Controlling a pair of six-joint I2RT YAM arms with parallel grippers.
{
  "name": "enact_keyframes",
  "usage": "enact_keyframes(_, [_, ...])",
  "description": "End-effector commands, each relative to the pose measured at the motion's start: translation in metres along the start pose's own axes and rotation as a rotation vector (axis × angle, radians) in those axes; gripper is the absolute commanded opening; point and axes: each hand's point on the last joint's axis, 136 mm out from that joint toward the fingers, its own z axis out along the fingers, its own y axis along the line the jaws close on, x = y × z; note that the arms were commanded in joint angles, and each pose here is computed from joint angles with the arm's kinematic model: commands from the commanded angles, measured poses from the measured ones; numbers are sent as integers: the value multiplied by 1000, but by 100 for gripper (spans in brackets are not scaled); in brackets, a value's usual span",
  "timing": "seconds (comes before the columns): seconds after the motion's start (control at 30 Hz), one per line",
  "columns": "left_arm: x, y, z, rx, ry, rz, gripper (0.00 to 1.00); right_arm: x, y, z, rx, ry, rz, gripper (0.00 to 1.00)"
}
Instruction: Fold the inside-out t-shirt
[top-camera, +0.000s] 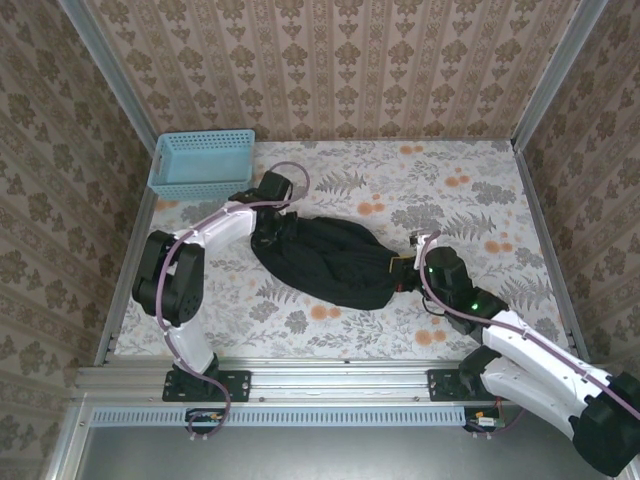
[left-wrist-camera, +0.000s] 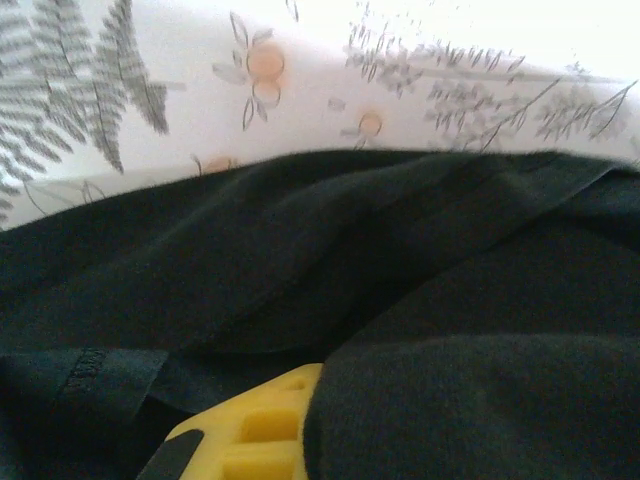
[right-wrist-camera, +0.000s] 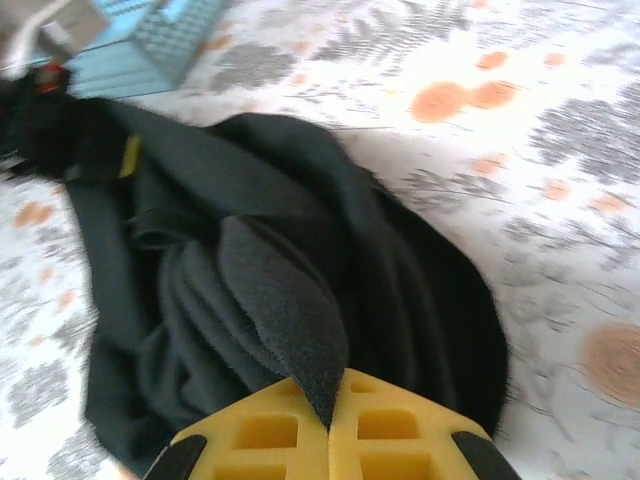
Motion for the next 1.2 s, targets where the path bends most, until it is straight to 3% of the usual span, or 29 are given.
enact_keyframes(0.0, [-3,-17,-15,84,-32,4,0,2,-29,-2,174,46,19,19])
enact_keyframes(0.13, [6,-33,-13,122,-9,41,0,-24,-10,-6,147,69,-47,55])
enact_keyframes(0.23, [7,-40,-16,149,-21,46,0,-39,10,-4,97,107,-116,66])
enact_keyframes(0.37, [6,-44,-21,169,-43,42,0,-38,23,15,95,229,-204,74])
enact_keyframes(0.5, [6,-47,-25,182,-54,43,0,-14,31,41,61,399,-264,75])
enact_keyframes(0.67, [4,-53,-32,215,-71,44,0,6,26,69,104,496,-303,75])
enact_keyframes(0.73, [3,-56,-36,232,-81,42,0,14,27,77,102,535,-310,71])
enact_keyframes(0.8, [1,-57,-39,241,-90,37,0,18,29,83,105,556,-329,59])
enact_keyframes(0.83, [0,-56,-40,240,-94,33,0,19,29,85,111,556,-338,49])
enact_keyframes(0.9, [-4,-50,-43,230,-105,17,0,14,28,82,129,535,-355,19])
enact_keyframes(0.97, [-9,-40,-44,211,-112,-20,0,2,29,73,128,481,-362,1])
enact_keyframes(1.07, [-15,-22,-41,177,-107,-84,0,-29,45,44,55,328,-363,0])
enact_keyframes(1.17, [-21,4,-36,89,-98,-122,0,-57,66,6,-113,129,-302,0])
